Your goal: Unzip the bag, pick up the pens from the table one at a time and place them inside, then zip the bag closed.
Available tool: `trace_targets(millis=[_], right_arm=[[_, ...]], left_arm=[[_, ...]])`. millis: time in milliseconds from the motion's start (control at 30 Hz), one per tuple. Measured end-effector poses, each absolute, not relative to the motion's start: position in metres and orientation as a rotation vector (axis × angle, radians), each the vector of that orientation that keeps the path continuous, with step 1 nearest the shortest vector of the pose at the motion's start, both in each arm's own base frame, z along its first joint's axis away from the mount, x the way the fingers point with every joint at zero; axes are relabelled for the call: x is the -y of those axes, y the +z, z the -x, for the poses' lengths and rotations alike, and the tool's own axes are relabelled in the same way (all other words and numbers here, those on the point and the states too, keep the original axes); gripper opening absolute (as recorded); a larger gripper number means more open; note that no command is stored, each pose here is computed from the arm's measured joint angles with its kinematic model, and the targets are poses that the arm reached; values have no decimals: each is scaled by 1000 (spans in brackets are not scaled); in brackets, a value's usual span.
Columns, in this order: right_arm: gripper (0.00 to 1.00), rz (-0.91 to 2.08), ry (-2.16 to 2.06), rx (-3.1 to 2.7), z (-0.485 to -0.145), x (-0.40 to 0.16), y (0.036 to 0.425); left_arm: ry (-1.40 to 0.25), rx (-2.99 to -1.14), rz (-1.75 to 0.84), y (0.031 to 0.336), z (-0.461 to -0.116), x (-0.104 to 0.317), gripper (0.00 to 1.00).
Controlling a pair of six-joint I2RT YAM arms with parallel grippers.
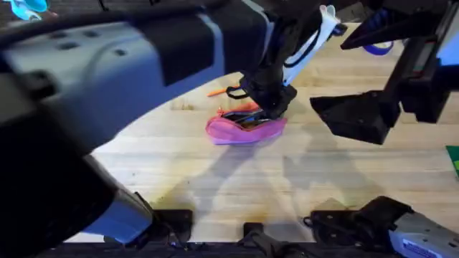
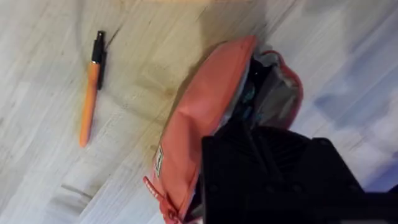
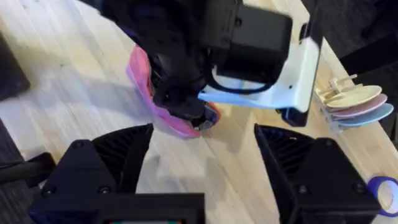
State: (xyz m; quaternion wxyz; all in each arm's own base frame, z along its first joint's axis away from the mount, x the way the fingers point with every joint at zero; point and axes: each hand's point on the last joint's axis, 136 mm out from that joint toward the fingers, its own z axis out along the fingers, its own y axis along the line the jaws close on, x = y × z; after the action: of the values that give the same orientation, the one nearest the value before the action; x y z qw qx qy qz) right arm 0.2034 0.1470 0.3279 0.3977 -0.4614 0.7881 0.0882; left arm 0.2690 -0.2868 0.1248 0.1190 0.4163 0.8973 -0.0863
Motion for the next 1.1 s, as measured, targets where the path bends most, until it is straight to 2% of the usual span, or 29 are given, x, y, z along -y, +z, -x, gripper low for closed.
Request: trace_targets(millis=[267,367,400,433,533,567,900,1100], right_arm=[[998,1169,223,-1996,-203,-147,328],[998,1169,223,-1996,-203,-147,328],[998,1169,223,-1996,-203,-147,328],[998,1169,223,-1996,-203,-147,328],[998,1169,223,-1996,-203,-147,328],[998,1169,223,-1996,-203,-147,328],[998,1169,223,-1996,-203,-147,328],[998,1168,223,-1996,-203,-147,328]], left_arm=[[-217,-2688,-1244,95,-271,288,43],[-217,-2685,-1247,95,-271,288,90],[-216,-2682,-1252,95,-271,288,152],[-215,-2683,-1252,95,-271,288,280],[-219,-2677,-1250,95,-272,289,756],[-220,-2676,-1248,95,-272,289,985],[-218,-2677,-1250,96,-272,289,992],[-198,-2643,-1227,110,-282,291,992]])
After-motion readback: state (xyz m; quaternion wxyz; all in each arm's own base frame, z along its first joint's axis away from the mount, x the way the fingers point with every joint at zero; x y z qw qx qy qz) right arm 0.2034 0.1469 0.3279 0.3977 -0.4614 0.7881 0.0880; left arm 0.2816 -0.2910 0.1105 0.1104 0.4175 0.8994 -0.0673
